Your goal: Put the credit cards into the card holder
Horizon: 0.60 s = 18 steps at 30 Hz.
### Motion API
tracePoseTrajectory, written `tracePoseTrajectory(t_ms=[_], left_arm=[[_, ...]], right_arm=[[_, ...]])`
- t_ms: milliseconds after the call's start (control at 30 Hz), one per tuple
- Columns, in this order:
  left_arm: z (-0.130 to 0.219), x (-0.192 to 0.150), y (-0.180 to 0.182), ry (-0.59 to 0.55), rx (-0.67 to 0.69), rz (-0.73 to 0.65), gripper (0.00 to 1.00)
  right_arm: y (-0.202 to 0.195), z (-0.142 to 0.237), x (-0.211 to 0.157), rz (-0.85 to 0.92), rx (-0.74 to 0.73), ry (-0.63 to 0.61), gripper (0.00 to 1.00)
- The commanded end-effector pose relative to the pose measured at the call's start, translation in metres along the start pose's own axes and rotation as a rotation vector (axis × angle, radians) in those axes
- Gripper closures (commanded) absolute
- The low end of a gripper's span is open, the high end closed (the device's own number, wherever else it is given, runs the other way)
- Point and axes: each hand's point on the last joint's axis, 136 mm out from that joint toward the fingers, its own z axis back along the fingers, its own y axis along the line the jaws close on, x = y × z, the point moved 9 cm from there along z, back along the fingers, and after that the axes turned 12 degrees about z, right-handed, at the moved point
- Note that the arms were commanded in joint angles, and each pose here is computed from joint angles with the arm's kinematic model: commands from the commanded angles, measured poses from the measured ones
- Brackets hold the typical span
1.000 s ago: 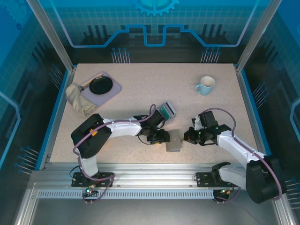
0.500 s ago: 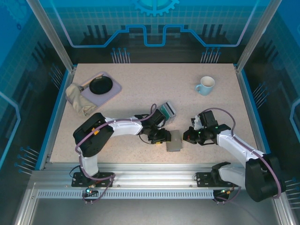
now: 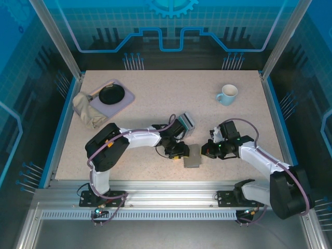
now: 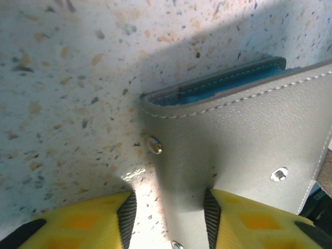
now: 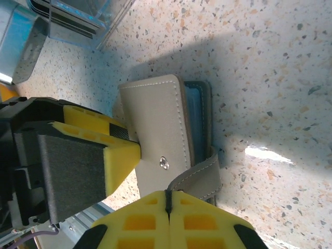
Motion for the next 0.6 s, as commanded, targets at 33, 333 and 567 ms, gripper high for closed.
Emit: tracePoseTrajectory(t_ms=[33,333,567], left_arm=[[-0.042,-0.013,0.018,0.042,0.134,-0.062,0.59],[-0.043,-0.015,0.016,0.03,0.176,-0.085,0.56],[-0.043,-0.015,0.011,0.024,0.157,-0.086,0.57]], right_arm=[[0.002,0.007,0.008,0.022,-0.033,-0.012,0.99],[0.014,0.007,0.016,0.058,0.01,-0.011,0.99],[0.023,-0.015,0.017,0.085,0.067,0.069,1.0]])
